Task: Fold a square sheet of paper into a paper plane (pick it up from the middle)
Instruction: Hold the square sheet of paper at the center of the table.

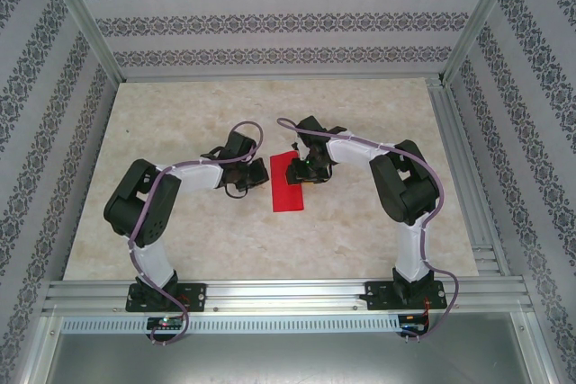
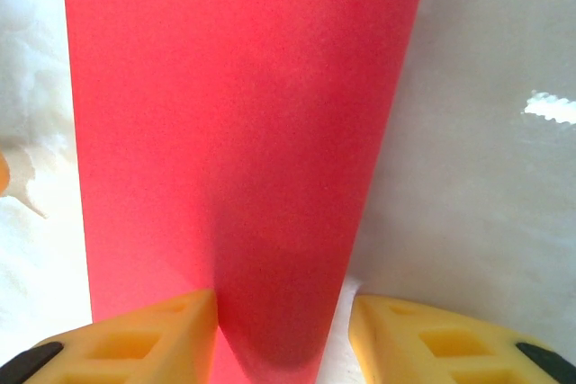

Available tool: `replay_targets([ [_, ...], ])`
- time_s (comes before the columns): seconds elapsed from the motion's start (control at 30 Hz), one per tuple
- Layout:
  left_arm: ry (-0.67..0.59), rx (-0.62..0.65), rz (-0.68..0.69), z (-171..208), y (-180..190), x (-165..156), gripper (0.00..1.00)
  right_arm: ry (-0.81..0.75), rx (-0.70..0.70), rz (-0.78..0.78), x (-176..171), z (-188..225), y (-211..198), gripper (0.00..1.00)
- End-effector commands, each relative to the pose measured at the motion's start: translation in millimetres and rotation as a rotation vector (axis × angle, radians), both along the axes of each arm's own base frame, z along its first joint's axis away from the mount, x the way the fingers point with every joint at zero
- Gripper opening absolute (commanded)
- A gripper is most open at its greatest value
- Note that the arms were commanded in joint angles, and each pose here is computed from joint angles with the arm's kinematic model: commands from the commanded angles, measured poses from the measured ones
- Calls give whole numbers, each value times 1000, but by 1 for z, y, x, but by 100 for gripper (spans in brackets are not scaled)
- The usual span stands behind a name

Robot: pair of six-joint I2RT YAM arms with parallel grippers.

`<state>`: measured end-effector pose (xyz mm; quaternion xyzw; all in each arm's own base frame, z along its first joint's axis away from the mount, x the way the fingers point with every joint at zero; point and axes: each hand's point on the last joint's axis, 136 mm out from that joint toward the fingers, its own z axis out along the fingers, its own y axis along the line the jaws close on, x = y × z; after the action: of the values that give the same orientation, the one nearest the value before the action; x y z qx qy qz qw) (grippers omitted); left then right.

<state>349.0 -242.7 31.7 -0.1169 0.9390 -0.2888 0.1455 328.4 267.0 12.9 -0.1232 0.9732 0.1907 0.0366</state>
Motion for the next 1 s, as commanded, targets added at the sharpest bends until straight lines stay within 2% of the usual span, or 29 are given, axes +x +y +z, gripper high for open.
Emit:
replay_targets([
  [0.0, -63, -115, 10, 22, -14, 14, 8, 75, -92, 26, -20, -54, -6, 47],
  [0.17, -49, -173, -16, 21, -25, 14, 7, 79, -96, 27, -21, -56, -6, 47],
  [0.47, -5, -197, -46, 12, -33, 12, 7, 84, -103, 45, -24, -59, -5, 48],
  [0.97, -113, -193, 69, 35, -6, 24, 7, 84, -142, 56, -25, -64, -11, 47],
])
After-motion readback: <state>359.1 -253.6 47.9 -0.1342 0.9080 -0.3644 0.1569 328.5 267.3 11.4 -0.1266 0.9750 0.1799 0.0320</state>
